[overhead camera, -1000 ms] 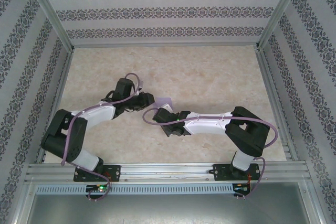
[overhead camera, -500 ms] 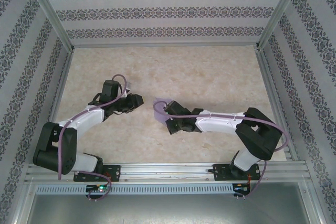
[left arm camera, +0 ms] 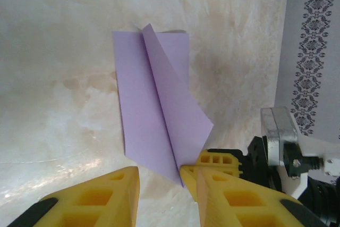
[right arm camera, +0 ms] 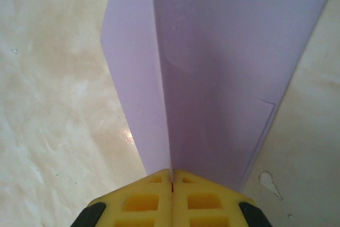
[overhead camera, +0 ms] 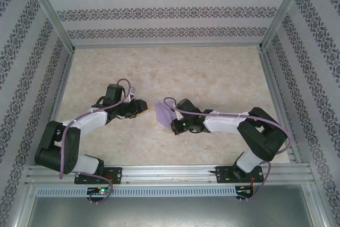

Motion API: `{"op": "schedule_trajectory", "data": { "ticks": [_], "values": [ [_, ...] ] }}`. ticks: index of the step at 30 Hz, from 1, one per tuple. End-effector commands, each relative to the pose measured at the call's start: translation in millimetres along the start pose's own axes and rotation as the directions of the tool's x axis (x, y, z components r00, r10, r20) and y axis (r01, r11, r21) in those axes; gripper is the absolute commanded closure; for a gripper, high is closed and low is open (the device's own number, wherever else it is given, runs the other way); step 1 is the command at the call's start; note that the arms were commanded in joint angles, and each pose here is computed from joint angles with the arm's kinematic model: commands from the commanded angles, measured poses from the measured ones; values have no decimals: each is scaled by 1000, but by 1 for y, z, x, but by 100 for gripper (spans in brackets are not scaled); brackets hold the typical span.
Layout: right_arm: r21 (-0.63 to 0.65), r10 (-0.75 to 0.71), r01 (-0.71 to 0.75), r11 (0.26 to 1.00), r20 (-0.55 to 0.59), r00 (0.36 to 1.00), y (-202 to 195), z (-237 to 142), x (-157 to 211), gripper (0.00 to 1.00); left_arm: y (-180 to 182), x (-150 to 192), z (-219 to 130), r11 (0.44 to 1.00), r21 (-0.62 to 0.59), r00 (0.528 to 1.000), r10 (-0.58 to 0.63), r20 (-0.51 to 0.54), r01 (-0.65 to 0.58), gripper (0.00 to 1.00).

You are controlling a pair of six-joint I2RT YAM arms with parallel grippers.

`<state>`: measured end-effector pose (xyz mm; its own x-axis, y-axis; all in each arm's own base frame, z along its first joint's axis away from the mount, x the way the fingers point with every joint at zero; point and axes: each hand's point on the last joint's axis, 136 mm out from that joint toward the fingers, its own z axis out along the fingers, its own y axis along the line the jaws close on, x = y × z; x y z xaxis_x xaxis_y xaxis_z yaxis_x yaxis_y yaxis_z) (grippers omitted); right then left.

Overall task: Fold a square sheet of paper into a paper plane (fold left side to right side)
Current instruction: Fourth fold the wing at the center of the table.

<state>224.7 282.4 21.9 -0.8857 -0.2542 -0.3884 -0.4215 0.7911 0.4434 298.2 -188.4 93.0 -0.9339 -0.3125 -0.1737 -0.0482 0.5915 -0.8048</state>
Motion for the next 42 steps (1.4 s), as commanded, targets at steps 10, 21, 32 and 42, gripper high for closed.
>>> {"op": "schedule_trajectory", "data": {
  "ticks": [10, 21, 32, 42],
  "values": [
    [-262, 117, -111, 959, 7, 993, 15, -9, -8, 100, -13, 15, 49, 1000, 26, 997, 14, -80, -12, 62],
    [-305, 157, -156, 939, -23, 987, 10, -4, -4, 100, -20, 20, 82, 999, 5, 990, 50, -132, -50, 61],
    [-301, 165, -166, 939, -30, 986, 7, -1, -1, 99, -9, 22, 96, 996, -60, 986, 52, -159, -62, 61],
    [-308, 177, -180, 934, -39, 983, 6, 4, 0, 98, 16, 26, 103, 980, -183, 980, 47, -196, -84, 61]
  ]
}}
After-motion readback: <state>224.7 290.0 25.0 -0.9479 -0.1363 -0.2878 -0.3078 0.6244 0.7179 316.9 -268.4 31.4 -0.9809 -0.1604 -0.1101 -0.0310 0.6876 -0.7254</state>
